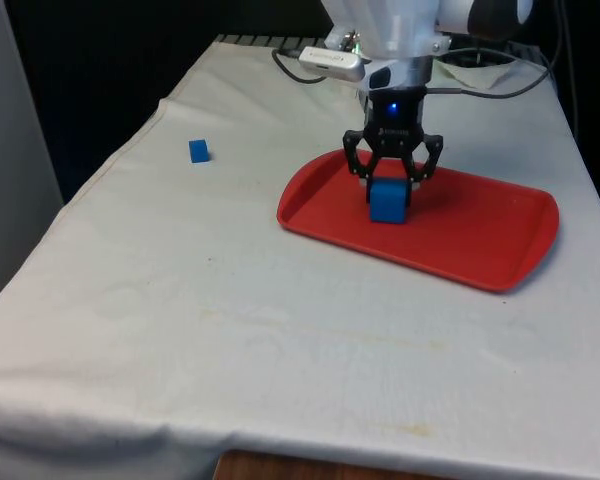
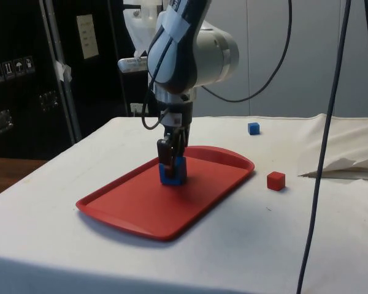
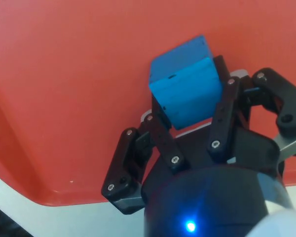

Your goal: Pick up the largest block and place it onto the tray.

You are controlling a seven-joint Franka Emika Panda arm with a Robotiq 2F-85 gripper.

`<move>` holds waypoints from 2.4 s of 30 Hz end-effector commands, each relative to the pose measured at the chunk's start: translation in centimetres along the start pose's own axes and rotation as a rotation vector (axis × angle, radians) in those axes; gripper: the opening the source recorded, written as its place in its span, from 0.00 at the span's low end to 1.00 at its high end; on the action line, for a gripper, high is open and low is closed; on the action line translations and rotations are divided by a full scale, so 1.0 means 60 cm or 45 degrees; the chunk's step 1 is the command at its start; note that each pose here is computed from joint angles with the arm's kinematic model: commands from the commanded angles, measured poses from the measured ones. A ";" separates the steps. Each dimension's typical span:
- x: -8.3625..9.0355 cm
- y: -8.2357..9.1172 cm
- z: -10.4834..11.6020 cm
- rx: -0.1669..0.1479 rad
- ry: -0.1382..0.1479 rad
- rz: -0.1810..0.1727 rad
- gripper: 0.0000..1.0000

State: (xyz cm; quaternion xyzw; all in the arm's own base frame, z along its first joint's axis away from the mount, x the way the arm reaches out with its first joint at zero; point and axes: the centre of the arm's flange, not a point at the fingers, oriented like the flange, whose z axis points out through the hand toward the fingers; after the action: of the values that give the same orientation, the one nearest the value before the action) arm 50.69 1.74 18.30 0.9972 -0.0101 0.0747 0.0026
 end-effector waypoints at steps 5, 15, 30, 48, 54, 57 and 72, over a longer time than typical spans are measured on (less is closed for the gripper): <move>0.000 -0.001 0.000 0.002 0.000 0.000 0.01; 0.000 0.000 0.002 0.002 -0.002 -0.001 0.71; 0.005 0.000 -0.011 0.013 0.007 0.000 1.00; 0.025 0.001 -0.073 0.085 0.068 -0.005 1.00; 0.034 0.000 -0.092 0.102 0.085 -0.013 1.00; 0.041 -0.004 -0.103 0.105 0.094 -0.022 1.00; 0.076 -0.019 -0.135 0.075 0.093 -0.066 1.00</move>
State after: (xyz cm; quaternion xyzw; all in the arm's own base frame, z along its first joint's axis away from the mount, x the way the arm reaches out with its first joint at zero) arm 53.91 3.01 27.23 0.9924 0.0196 0.1173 -0.0320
